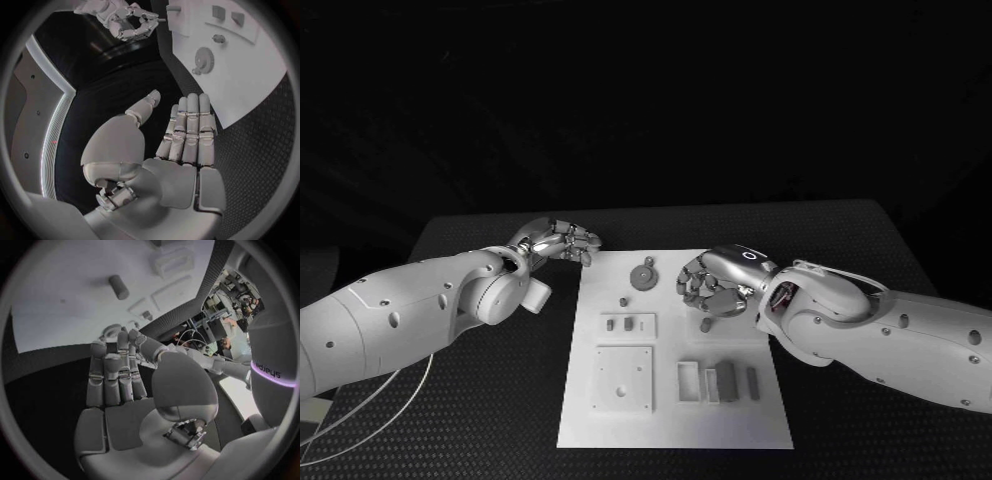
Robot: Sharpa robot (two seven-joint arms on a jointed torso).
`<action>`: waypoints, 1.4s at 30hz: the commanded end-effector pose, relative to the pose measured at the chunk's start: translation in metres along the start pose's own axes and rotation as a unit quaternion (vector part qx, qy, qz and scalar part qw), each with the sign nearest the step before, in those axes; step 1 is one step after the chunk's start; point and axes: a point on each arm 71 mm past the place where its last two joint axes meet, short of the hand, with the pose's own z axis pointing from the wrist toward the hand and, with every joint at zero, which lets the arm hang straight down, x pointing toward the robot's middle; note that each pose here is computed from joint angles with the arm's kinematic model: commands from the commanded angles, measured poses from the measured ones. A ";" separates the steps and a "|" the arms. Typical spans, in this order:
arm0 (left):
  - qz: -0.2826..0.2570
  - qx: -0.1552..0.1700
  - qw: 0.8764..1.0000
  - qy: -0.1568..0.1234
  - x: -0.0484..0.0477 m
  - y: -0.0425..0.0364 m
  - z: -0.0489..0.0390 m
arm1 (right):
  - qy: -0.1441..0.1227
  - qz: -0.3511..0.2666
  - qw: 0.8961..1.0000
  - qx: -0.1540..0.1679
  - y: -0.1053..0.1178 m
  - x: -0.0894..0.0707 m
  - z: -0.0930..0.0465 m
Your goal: Assemble the parts on the task board
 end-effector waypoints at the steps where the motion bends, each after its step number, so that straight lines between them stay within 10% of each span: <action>1: -0.004 0.003 1.000 0.002 0.0000 -0.0008 0.0004 | -0.035 0.053 0.998 -0.028 0.010 -0.001 0.002; 19: -0.003 0.003 1.000 -0.004 -0.0018 -0.0003 0.0055 | 0.002 0.054 0.995 -0.081 0.041 0.059 0.011; 42: -0.004 0.004 1.000 0.002 0.0032 -0.0019 0.0082 | 0.038 0.035 0.993 -0.106 0.056 0.099 0.012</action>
